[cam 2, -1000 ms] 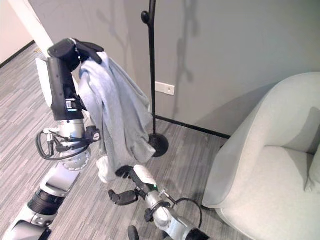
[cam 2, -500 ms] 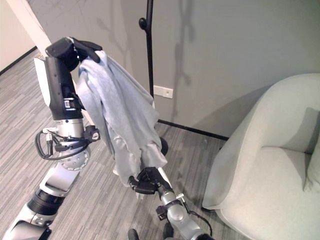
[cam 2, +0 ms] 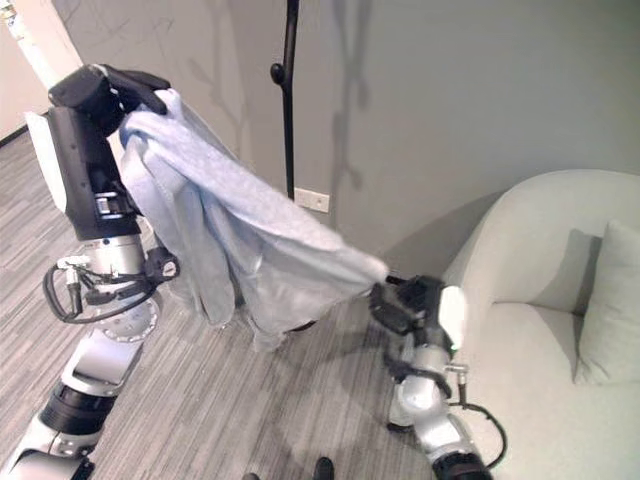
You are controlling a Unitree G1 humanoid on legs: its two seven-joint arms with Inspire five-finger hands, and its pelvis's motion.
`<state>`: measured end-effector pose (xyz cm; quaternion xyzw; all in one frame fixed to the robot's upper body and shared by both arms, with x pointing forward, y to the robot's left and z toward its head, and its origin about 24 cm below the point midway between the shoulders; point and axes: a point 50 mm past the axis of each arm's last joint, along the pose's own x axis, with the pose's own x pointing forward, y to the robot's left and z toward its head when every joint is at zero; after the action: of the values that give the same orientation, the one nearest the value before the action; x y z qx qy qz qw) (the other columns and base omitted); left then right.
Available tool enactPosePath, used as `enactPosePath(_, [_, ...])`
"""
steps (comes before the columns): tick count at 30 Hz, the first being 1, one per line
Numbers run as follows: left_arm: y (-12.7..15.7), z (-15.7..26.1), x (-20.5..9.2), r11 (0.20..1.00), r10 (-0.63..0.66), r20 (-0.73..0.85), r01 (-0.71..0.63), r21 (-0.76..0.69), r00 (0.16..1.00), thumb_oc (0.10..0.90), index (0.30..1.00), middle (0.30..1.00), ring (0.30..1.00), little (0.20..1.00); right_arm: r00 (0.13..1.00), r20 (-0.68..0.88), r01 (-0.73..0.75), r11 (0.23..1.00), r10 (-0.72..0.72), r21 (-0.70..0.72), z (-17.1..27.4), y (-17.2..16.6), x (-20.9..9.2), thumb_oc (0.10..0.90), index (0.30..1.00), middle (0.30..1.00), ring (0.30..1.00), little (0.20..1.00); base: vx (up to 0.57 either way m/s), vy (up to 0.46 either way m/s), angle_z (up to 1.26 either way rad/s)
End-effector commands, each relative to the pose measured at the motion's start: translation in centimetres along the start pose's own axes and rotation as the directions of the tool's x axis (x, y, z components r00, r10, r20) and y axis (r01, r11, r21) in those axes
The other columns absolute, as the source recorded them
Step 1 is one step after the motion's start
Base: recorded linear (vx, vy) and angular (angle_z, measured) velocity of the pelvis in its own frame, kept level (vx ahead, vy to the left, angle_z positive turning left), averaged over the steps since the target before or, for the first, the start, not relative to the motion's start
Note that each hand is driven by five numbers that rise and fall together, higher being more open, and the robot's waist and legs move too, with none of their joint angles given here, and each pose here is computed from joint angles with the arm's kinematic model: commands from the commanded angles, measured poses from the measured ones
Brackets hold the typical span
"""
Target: Hang the clothes on the sofa on the clothes rack.
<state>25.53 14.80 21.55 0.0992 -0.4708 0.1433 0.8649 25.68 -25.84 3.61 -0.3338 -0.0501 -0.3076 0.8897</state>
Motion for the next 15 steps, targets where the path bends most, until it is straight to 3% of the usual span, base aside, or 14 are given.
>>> enactPosePath(1, [1.4, 3.0, 2.2, 0.989, 0.114, 0.208, -0.090, -0.118, 0.972, 0.400, 0.300, 0.300, 0.300, 0.300, 0.969, 0.156, 0.177, 0.978, -0.192, 0.106, 4.1, -1.0, 1.8, 0.400, 0.300, 0.300, 0.300, 0.300, 0.00, -0.025, -0.12])
enactPosePath(7, [1.8, 2.8, 2.0, 0.988, 0.122, 0.187, -0.100, -0.120, 0.975, 0.400, 0.300, 0.300, 0.300, 0.300, 0.943, 0.166, 0.273, 0.956, -0.287, 0.104, 4.4, -2.6, 2.2, 0.400, 0.300, 0.300, 0.300, 0.300, 0.01, -0.024, -0.03])
enactPosePath(9, [1.9, 2.6, 1.9, 0.988, 0.130, 0.184, -0.111, -0.112, 0.974, 0.400, 0.300, 0.300, 0.300, 0.300, 0.899, 0.191, 0.375, 0.918, -0.394, 0.126, 5.6, -3.7, 3.6, 0.400, 0.300, 0.300, 0.300, 0.300, 0.03, -0.044, 0.00])
enactPosePath(11, [1.8, 2.5, 2.0, 0.988, 0.130, 0.189, -0.112, -0.105, 0.973, 0.400, 0.300, 0.300, 0.300, 0.300, 0.888, 0.204, 0.391, 0.911, -0.411, 0.135, 6.1, -3.9, 4.0, 0.400, 0.300, 0.300, 0.300, 0.300, 0.02, -0.020, 0.01])
enactPosePath(15, [1.2, 2.0, 2.5, 0.992, 0.122, 0.217, -0.111, -0.064, 0.969, 0.400, 0.300, 0.300, 0.300, 0.300, 0.761, 0.322, 0.513, 0.827, -0.563, 0.231, 10.5, -6.4, 6.7, 0.400, 0.300, 0.300, 0.300, 0.300, 0.03, -0.088, -0.02])
